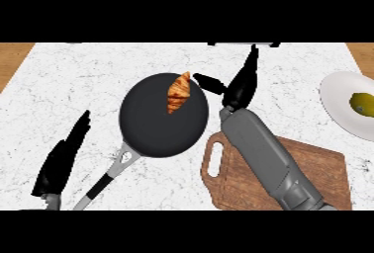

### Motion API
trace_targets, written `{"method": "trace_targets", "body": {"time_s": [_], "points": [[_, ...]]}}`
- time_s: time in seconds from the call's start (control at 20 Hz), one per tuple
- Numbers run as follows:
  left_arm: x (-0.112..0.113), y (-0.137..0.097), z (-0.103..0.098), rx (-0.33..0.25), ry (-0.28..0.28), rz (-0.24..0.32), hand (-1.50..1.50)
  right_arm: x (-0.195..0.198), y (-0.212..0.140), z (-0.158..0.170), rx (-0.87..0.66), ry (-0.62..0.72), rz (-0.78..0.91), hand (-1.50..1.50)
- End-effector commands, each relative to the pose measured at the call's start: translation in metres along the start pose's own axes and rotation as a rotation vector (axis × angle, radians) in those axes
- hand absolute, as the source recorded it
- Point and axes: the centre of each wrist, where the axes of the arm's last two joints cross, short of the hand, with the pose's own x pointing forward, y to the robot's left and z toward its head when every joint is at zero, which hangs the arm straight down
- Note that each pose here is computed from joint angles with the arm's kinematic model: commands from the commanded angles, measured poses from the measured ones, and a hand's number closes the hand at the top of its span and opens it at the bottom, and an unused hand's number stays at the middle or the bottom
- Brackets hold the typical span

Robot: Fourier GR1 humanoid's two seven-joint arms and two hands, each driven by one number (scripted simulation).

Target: Pick the croissant from the cutting board and place it in the pan

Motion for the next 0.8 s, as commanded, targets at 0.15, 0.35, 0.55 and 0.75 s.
{"method": "trace_targets", "body": {"time_s": [0.15, 0.35, 0.55, 0.75], "points": [[-0.013, 0.007, 0.026, 0.049, 0.037, 0.017, 0.00, -0.043, -0.054, 0.007, -0.054, -0.053, -0.024, -1.50], [-0.005, 0.018, 0.017, 0.055, 0.043, 0.005, 0.00, -0.073, -0.108, 0.024, -0.048, -0.060, -0.006, -1.50], [0.002, 0.006, 0.021, 0.057, 0.030, 0.005, 0.00, -0.071, -0.168, 0.016, -0.051, -0.089, 0.008, -1.50], [0.008, 0.013, 0.011, 0.052, 0.029, 0.029, 0.00, -0.081, -0.201, 0.055, -0.043, -0.064, 0.002, -1.50]]}}
